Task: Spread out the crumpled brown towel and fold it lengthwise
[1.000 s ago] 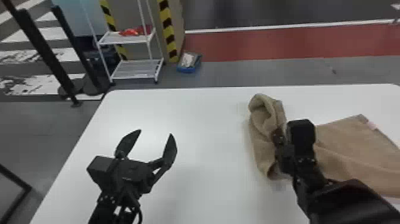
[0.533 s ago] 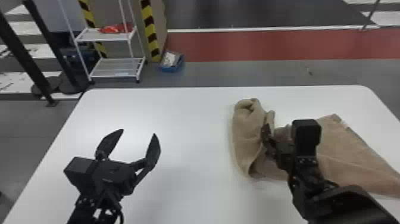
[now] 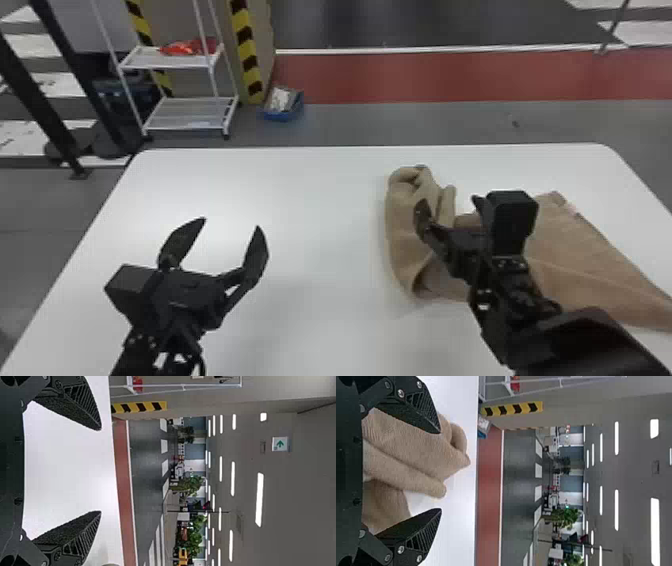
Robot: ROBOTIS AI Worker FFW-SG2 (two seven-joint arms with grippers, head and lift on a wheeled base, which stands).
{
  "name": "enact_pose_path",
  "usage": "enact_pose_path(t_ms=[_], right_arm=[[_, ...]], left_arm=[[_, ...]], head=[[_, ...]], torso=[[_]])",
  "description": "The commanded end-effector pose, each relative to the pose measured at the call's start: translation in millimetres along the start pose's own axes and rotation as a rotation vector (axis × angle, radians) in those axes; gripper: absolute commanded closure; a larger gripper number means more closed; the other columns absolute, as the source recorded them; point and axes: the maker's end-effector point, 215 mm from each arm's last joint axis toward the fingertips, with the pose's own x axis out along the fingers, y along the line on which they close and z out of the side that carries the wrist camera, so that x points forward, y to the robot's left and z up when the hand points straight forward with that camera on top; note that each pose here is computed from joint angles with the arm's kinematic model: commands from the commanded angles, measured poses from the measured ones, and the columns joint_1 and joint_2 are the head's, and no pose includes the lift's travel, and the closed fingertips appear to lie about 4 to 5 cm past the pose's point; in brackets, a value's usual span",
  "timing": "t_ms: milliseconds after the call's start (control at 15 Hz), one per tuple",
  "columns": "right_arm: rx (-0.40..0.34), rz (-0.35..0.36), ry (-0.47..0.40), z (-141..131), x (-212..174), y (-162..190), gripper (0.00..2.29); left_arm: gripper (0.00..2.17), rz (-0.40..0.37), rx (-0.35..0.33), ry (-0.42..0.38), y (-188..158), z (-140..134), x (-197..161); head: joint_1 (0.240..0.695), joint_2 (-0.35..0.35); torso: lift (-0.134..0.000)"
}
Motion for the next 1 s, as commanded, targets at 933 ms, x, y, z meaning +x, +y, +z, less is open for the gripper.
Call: enact_pose_path(t_ms=[933], right_arm=[[-0.221, -0.031, 0.172, -40.0, 19.0, 33.2, 0.64]], left_arm=[[0.14, -0.004, -0.003, 0.004, -4.4, -3.2, -2.1]], head=[[0.695, 0.141]], torso=[[-0.128]])
